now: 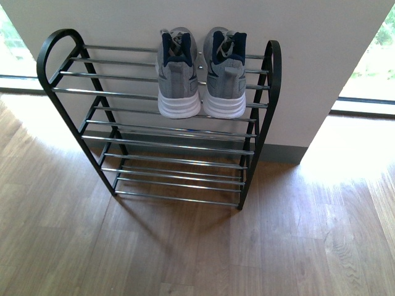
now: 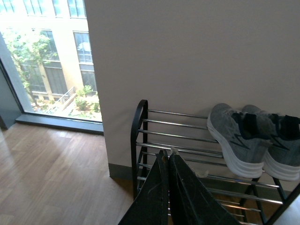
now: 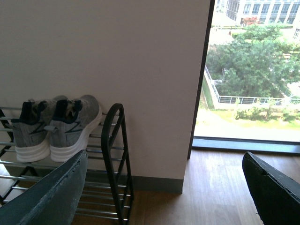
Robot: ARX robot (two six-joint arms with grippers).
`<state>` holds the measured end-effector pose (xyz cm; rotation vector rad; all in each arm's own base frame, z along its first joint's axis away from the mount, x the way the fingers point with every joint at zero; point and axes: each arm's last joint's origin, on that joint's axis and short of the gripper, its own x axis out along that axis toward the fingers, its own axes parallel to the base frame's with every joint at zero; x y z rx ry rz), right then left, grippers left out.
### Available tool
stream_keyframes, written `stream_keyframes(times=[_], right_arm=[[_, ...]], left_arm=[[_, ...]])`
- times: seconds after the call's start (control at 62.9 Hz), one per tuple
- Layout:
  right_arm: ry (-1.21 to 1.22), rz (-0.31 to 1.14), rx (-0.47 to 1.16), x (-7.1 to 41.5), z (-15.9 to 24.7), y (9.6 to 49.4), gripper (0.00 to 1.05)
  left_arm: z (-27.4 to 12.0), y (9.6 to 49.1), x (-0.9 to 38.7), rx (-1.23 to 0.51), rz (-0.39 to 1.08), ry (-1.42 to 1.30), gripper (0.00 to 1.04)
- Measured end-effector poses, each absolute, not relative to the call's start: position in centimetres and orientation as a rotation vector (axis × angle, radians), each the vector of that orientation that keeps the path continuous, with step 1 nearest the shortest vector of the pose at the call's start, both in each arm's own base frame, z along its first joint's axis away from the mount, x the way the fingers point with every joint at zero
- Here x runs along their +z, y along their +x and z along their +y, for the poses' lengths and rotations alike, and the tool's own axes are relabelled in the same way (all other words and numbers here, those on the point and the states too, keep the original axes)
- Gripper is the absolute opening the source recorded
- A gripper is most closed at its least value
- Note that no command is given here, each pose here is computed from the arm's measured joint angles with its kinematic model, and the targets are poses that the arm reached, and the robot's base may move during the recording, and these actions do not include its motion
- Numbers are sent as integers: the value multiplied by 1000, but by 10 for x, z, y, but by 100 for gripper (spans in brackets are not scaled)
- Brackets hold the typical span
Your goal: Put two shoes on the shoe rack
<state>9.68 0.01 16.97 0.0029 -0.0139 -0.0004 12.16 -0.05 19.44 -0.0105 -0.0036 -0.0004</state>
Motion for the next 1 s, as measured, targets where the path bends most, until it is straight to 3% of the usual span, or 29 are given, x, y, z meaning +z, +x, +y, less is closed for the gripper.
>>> stream_keyframes(times=[1.002], right_arm=[[3,-14,0,170,0,97,96]], left_arm=[[0,98,167,-3,1,-8,1]])
